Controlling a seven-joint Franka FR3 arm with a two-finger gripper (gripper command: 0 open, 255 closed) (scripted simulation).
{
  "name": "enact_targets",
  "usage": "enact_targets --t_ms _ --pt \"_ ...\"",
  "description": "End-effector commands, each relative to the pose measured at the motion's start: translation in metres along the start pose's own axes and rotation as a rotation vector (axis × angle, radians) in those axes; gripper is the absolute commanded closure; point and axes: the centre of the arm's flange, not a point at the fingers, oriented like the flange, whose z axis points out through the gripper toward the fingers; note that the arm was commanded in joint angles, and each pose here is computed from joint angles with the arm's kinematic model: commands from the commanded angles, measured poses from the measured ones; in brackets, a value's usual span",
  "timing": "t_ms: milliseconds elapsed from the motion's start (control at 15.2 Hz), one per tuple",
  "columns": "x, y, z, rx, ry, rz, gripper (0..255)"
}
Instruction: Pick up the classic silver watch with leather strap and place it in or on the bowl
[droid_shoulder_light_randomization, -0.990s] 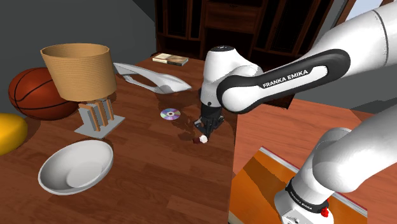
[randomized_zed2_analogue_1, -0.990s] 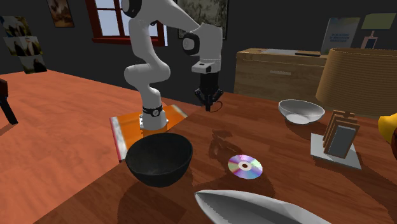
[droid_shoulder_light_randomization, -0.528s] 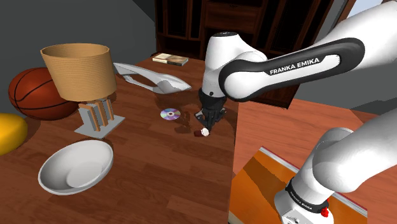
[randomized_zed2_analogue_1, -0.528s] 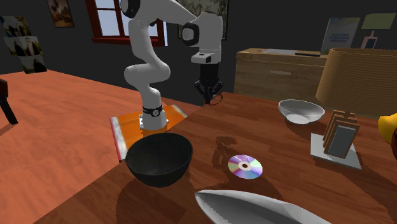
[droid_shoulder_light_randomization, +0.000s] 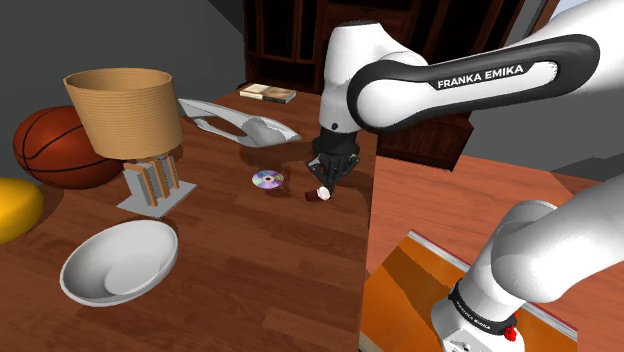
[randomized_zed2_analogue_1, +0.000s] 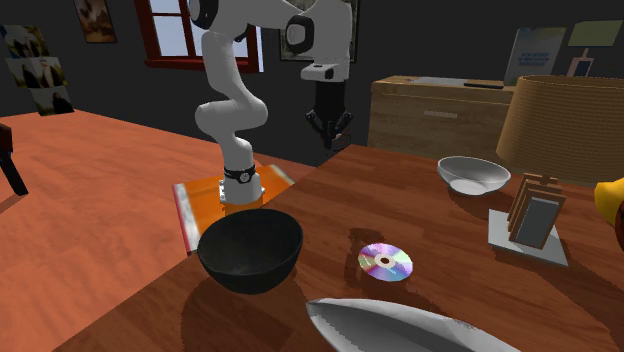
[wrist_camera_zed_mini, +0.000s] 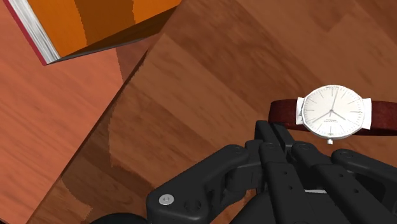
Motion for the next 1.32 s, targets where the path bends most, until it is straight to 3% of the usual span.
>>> enact_targets --t_ms 0,330,1254 --pt "-0.001 0.001 -0.010 0.000 0.000 0.000 255" --pt "0.001 0.002 -0.036 0.000 0.000 0.000 255" --pt "0.155 0.103 -0.033 0.000 0.000 0.000 255"
